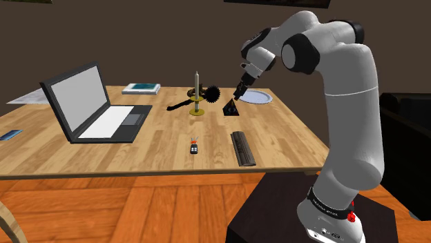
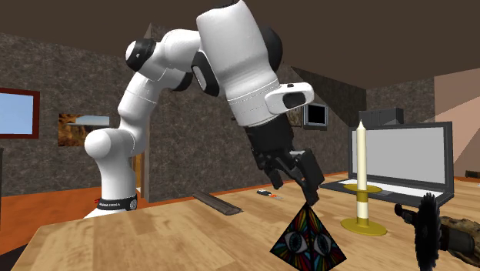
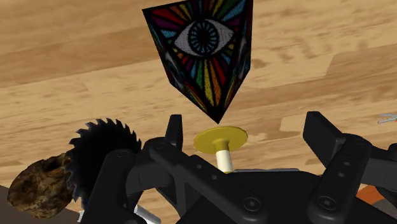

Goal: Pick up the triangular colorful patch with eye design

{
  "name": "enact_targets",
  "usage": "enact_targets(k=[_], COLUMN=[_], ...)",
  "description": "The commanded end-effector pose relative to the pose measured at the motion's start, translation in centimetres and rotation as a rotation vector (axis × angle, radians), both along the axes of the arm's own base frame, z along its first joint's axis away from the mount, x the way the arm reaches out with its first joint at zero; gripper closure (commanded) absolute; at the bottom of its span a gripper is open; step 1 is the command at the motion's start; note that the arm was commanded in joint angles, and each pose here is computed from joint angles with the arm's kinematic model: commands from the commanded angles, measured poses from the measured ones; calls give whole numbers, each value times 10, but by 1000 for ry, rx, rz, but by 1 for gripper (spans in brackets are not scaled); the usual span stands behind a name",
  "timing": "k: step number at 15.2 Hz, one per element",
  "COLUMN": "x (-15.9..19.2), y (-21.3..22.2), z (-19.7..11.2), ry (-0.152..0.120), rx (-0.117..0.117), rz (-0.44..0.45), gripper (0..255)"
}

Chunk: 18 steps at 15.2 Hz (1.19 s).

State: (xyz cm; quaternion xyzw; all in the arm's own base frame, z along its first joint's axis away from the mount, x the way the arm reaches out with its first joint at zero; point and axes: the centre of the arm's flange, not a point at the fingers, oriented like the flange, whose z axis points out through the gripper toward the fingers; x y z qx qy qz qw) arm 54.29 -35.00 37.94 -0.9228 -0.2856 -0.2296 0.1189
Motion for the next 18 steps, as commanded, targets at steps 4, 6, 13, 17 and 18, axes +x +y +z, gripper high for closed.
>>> enact_targets(k=[4, 6, 13, 17, 18], x=[17, 17, 17, 17, 17], y=[-11, -11, -10, -10, -10], z=[-22, -32, -46, -46, -46], ry=[-30, -30, -30, -30, -30], rx=[7, 7, 7, 7, 7], rz=[35, 35, 35, 35, 35], gripper=[0, 0, 255, 255, 255])
